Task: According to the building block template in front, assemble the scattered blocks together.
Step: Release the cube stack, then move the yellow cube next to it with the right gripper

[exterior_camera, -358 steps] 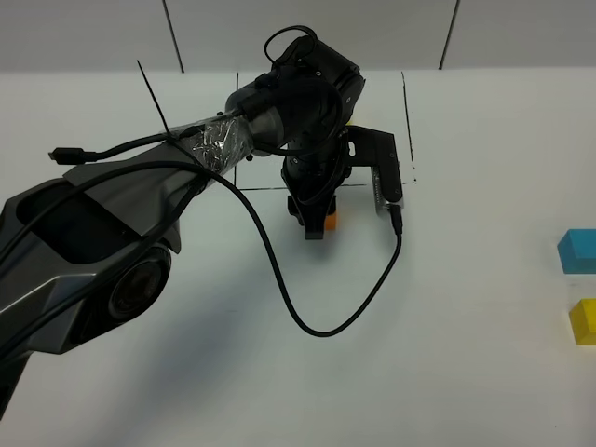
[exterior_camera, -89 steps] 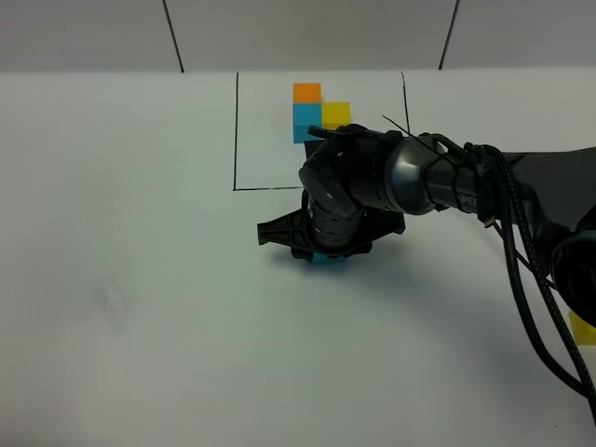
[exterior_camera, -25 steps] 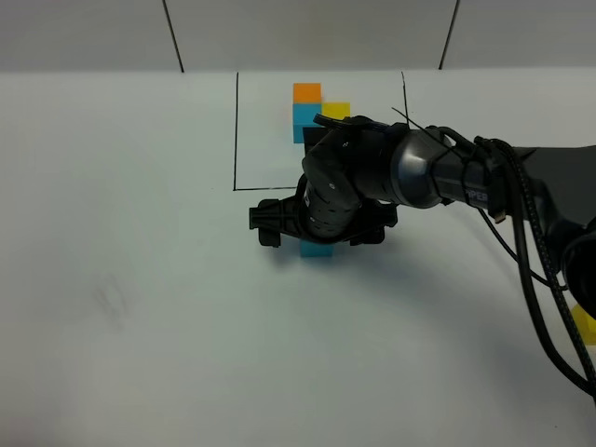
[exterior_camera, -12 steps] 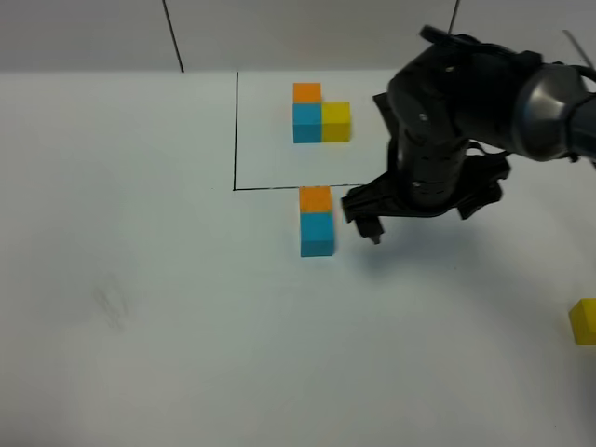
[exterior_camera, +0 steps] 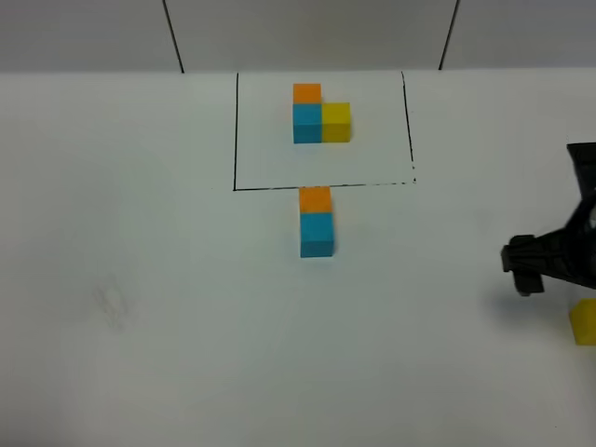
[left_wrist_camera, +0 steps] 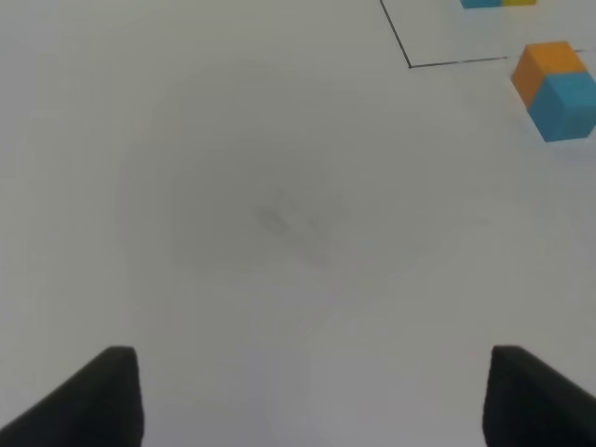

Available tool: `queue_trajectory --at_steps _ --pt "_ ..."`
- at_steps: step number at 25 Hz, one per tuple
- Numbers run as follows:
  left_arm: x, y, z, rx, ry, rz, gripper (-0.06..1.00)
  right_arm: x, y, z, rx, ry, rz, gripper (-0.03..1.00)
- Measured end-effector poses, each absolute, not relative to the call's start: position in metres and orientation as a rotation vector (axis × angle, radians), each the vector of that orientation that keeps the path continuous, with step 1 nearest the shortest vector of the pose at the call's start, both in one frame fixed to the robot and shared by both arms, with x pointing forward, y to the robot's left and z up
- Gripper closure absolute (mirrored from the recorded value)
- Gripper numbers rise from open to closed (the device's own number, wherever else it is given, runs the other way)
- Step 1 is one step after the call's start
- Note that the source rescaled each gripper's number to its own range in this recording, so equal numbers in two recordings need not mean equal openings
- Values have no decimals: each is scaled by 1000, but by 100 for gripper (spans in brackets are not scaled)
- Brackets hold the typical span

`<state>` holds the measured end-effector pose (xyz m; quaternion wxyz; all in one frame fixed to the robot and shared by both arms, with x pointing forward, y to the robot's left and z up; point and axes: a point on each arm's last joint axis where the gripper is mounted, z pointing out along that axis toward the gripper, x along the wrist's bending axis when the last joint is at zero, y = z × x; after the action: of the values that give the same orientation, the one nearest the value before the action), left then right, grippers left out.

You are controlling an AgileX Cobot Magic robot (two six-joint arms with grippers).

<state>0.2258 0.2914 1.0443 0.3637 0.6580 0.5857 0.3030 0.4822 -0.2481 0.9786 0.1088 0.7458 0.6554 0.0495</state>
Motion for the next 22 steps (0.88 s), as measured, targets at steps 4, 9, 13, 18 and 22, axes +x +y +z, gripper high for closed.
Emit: queue_trajectory --at_steps 4,9,13,18,22 --pt "226 291 1044 1693 1507 780 31 476 -276 972 2249 1860 119 6" --pt "226 291 1044 1693 1507 780 31 478 -294 967 2205 1869 159 9" --pt "226 291 1044 1693 1507 780 31 481 -305 958 2181 1918 125 10" --pt "226 291 1044 1693 1507 780 31 483 -310 946 2172 2021 98 13" --pt "226 291 1044 1693 1507 780 31 486 -310 940 2156 2065 117 15"
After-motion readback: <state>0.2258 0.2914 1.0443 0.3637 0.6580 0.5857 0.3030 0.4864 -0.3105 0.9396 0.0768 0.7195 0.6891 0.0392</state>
